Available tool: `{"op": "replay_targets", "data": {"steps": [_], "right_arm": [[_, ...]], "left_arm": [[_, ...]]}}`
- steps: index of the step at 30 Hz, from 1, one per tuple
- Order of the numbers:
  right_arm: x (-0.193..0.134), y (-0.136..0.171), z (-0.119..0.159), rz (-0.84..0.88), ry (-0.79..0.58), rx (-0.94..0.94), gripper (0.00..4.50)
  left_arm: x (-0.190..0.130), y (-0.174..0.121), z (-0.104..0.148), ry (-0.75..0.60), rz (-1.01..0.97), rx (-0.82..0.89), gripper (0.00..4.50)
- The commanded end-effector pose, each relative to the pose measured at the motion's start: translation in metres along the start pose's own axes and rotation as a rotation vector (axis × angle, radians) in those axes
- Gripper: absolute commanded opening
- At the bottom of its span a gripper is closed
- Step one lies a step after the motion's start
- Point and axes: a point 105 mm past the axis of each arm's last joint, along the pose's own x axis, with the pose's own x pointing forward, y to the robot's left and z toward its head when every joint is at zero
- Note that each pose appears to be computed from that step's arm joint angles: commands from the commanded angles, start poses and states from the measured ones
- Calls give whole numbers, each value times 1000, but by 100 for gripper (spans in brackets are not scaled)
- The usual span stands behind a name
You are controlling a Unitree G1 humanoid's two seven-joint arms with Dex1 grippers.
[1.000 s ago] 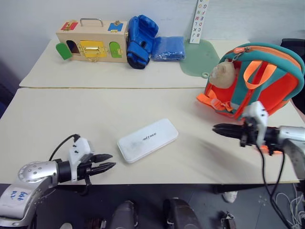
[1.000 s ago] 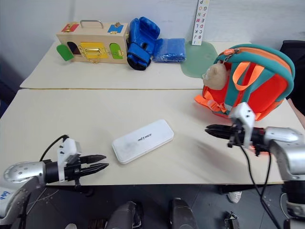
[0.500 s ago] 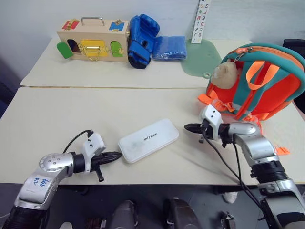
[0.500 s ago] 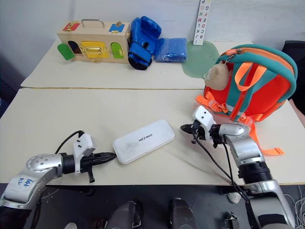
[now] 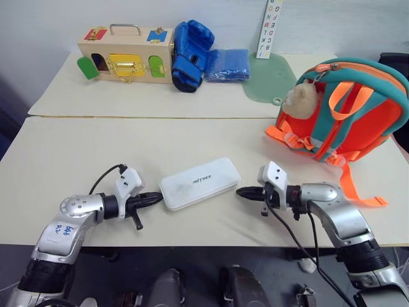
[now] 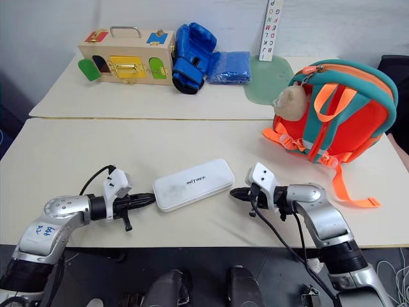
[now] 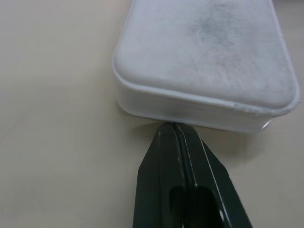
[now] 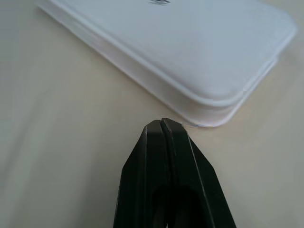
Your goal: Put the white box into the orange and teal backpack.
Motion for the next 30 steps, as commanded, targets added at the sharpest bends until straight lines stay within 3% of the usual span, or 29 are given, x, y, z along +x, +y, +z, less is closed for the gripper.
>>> {"op": "replay_targets", "data": {"steps": [1, 10, 16, 25, 30], "right_arm": [[-7, -19, 10, -76, -11, -32, 0], [10, -53, 12, -170, -12, -52, 0], [21, -31, 20, -73, -54, -47, 0], [4, 3, 13, 14, -39, -22, 0], [-3, 2, 9, -4, -18, -18, 0]], "left_arm": [[-3, 5, 5, -6, 10, 27, 1], [-11, 11, 3, 16, 10, 42, 1], [-5, 10, 6, 9, 3, 47, 1], [-5, 26, 8, 15, 21, 56, 1], [-18, 44, -4, 76, 30, 22, 1]]}}
